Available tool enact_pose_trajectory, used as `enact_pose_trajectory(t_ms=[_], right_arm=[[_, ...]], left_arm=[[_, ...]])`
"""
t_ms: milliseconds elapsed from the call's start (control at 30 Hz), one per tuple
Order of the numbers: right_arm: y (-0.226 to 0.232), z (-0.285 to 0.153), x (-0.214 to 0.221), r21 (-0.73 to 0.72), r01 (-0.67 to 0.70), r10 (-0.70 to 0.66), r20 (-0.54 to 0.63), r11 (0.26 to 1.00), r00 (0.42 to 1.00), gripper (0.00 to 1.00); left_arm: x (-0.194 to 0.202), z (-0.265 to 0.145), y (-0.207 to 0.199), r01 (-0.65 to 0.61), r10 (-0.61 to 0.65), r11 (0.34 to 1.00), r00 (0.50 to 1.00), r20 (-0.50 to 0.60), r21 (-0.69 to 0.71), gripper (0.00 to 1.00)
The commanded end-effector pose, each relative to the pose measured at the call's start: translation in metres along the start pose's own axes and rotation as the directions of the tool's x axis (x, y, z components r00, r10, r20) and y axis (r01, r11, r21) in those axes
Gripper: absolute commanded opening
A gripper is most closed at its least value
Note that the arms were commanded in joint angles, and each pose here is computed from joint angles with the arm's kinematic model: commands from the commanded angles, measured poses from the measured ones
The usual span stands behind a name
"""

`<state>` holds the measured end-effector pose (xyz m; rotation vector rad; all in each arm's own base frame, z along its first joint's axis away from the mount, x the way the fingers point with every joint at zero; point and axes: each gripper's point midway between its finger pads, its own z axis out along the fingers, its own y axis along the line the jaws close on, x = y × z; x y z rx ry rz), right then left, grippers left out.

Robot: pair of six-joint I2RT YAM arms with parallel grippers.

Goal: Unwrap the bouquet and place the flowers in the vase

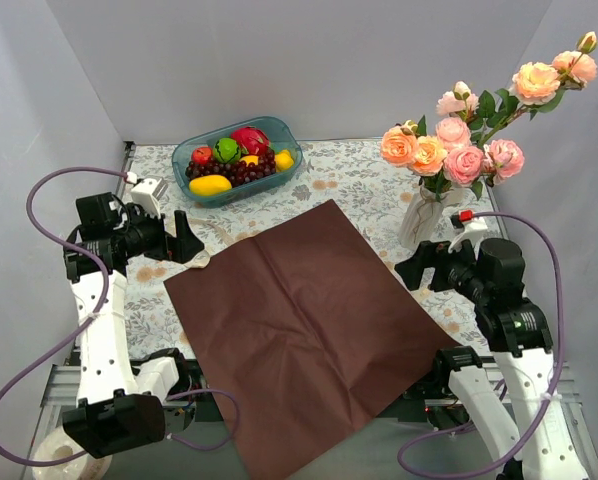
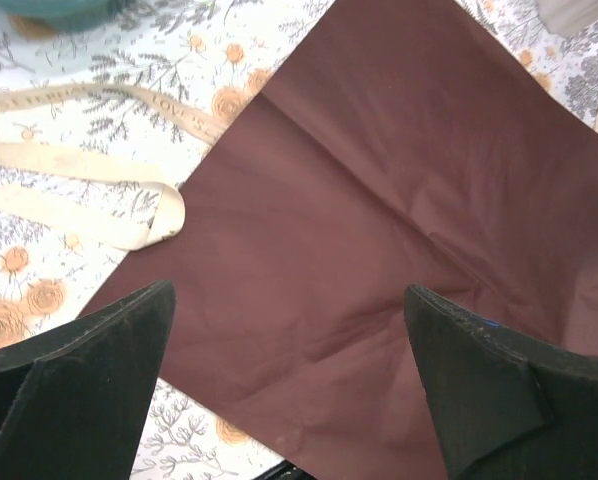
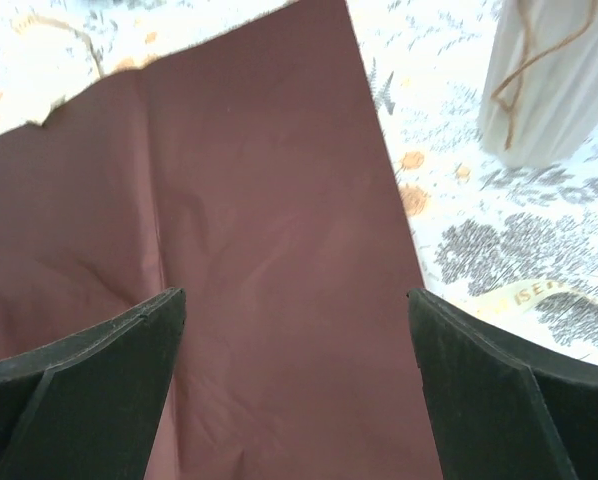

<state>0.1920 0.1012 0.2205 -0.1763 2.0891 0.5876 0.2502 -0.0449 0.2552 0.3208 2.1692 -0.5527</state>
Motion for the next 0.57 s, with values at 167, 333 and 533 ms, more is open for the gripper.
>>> enact_pose_trajectory(t_ms=[167, 333, 533], right_arm=[[-0.014, -0.029, -0.041, 0.145, -0.045, 0.010, 0.234, 0.988, 0.972, 0.98], [-0.017, -0.034, -0.038, 0.161, -0.063, 0.021, 0.250, 0.985, 0.968, 0.98], [-0.026, -0.043, -0.043, 0.226, -0.096, 0.031, 0.276, 0.969, 0.961, 0.98]], left_arm=[[0.018, 0.009, 0.015, 0.026, -0.026, 0.997, 1.000, 0.003, -0.067, 0.98], [0.025, 0.016, 0.020, 0.051, -0.052, 0.996, 0.999, -0.005, -0.073, 0.98], [0.025, 0.020, 0.019, 0.060, -0.059, 0.997, 0.998, 0.010, -0.055, 0.98]])
